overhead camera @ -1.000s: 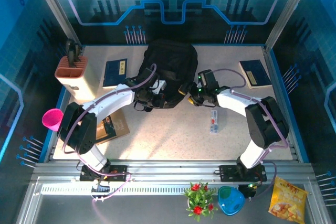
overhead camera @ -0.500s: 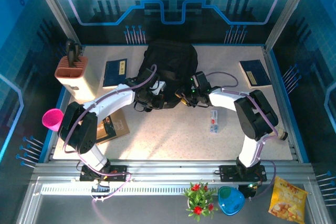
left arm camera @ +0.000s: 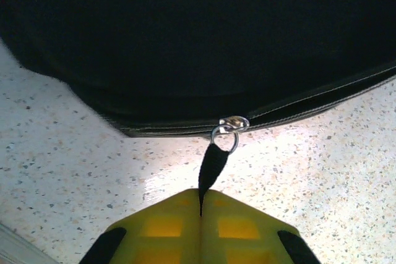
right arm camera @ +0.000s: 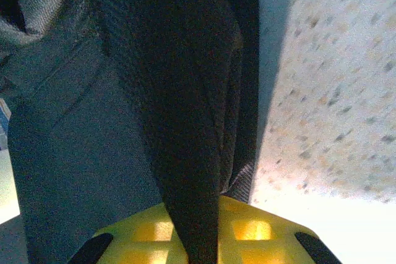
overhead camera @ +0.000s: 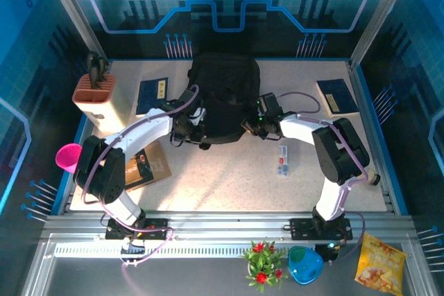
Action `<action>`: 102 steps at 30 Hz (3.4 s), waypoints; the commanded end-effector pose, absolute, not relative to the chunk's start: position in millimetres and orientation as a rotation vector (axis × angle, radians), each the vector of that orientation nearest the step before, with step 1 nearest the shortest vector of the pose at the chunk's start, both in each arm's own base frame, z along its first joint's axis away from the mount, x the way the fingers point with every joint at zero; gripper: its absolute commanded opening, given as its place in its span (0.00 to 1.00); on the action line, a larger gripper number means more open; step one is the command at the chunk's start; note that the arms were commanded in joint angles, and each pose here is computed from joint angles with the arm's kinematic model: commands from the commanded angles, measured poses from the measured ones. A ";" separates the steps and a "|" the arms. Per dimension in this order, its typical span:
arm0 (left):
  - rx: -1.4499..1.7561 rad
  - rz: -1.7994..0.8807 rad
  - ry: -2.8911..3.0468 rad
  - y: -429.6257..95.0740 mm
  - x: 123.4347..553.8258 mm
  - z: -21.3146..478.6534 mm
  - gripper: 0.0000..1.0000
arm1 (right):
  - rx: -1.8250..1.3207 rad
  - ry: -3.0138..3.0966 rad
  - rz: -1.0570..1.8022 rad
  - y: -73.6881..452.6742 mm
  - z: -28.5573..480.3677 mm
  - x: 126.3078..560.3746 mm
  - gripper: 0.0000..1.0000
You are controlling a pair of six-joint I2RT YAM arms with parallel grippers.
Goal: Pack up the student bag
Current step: Unzip the student bag at the top-center of the table.
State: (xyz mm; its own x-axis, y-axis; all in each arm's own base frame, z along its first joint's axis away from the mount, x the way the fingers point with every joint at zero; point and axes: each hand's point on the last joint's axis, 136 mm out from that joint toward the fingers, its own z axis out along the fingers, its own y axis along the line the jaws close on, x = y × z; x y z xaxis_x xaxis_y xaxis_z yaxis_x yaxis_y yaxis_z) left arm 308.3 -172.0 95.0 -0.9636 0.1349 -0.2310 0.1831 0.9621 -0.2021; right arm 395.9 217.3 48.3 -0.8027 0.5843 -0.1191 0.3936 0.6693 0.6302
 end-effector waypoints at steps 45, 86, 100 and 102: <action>0.350 -0.538 2.889 -201.2 303.2 100.1 0.00 | 1.238 2.575 0.560 251.5 58.2 333.8 0.45; 0.443 -0.936 2.654 -275.1 327.7 162.3 0.00 | 1.094 2.545 0.721 200.3 96.4 340.4 0.60; 0.428 -0.891 2.774 -263.1 302.6 123.2 0.00 | 1.196 2.592 0.781 240.9 74.8 337.6 0.64; 0.421 -0.884 2.790 -260.4 299.9 118.0 0.00 | 1.200 2.607 0.776 243.0 69.9 336.2 0.63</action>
